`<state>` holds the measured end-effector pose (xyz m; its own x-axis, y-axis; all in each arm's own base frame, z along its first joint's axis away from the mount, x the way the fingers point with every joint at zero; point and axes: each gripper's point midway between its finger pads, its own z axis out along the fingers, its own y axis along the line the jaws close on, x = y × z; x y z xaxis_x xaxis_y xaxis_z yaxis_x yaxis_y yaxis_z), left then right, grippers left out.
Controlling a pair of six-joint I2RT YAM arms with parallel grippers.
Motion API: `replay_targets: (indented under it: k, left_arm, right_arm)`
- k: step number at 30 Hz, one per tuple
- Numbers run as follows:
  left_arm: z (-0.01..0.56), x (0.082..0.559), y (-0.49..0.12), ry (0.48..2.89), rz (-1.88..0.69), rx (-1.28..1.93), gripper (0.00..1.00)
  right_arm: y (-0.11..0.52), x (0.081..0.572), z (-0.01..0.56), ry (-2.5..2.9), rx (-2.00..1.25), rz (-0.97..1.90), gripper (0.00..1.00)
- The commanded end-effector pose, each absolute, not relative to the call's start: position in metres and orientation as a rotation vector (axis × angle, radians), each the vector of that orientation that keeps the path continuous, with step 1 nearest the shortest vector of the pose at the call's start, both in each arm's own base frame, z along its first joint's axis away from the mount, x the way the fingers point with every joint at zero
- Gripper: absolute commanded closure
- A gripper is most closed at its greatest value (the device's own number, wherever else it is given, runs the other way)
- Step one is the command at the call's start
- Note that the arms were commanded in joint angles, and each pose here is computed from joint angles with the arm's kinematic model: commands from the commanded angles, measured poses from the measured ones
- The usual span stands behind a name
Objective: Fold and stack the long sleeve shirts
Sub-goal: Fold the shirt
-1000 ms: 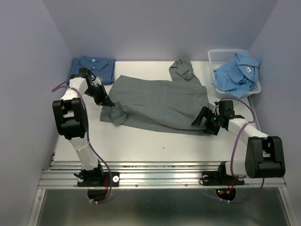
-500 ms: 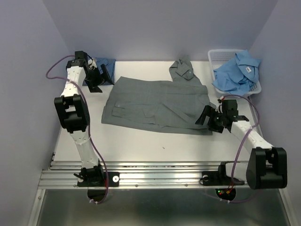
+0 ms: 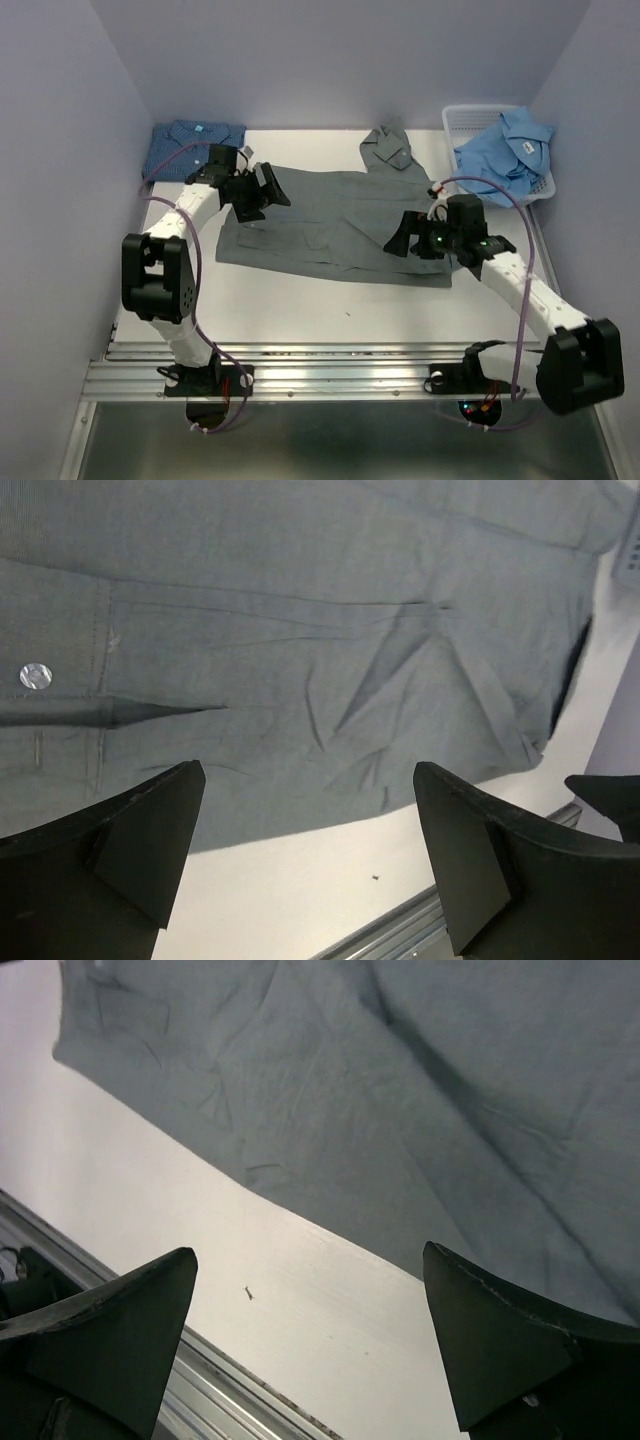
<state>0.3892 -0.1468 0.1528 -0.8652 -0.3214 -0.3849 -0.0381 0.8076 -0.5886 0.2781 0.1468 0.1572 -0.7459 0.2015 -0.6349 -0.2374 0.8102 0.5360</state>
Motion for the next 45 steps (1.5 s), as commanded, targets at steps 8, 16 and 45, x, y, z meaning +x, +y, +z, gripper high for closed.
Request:
replay_targets:
  k: [8,16,45]
  left_arm:
    - [0.051,0.376,-0.144,2.629,-0.797,-0.446,0.01]
    - [0.026,0.290,-0.146,2.761,-0.825,-0.548,0.01]
    - [0.181,0.462,-0.003,2.311,-0.263,-0.514,0.01]
  right_arm:
    - [0.133,0.311,0.040,2.564,0.170,0.504,0.00]
    - [0.118,0.206,0.012,2.831,0.378,0.509,0.00]
    - [0.126,0.533,0.218,2.122,0.184,0.178,0.00]
